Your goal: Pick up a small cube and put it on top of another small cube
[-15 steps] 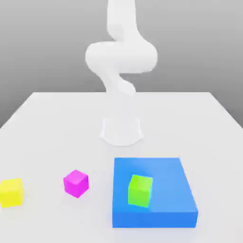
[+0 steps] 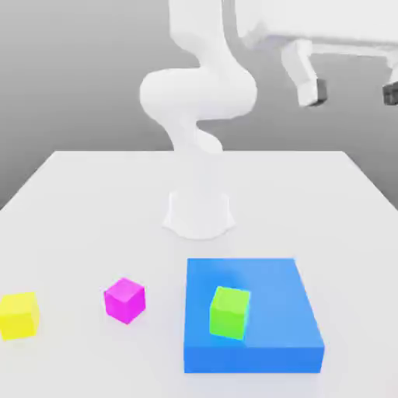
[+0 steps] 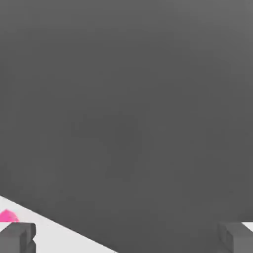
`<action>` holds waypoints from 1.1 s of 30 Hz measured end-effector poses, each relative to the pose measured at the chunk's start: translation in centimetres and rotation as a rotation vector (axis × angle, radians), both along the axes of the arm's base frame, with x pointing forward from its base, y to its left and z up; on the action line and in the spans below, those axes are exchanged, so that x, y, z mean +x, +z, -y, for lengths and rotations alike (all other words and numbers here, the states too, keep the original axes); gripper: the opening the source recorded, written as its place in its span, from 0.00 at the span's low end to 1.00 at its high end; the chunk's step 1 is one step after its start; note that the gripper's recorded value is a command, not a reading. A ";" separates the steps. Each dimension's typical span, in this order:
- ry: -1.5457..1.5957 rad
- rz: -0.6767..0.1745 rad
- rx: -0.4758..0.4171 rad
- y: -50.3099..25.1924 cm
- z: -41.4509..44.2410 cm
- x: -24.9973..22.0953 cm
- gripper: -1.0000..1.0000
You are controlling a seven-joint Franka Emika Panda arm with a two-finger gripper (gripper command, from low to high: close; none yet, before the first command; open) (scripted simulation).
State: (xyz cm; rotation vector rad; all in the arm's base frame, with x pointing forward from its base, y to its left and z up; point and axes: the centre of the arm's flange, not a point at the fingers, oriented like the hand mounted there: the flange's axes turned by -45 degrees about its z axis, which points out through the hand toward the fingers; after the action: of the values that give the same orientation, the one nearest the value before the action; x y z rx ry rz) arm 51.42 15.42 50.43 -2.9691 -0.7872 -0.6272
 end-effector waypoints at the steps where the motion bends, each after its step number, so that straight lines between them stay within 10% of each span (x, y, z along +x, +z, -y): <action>1: 0.030 -0.020 -0.012 -1.5 -1.1 0.4 0.50; 21: 0.533 -0.347 -0.211 -35.6 -17.7 -1.6 0.50; 22: 0.534 -0.348 -0.211 -36.7 -17.7 -1.6 0.00; 33: 0.523 -0.348 -0.215 -31.3 -17.1 -1.5 0.00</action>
State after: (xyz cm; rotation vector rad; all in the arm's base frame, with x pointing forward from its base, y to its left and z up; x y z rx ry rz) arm 49.92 32.49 19.13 -2.7227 -1.5770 0.0003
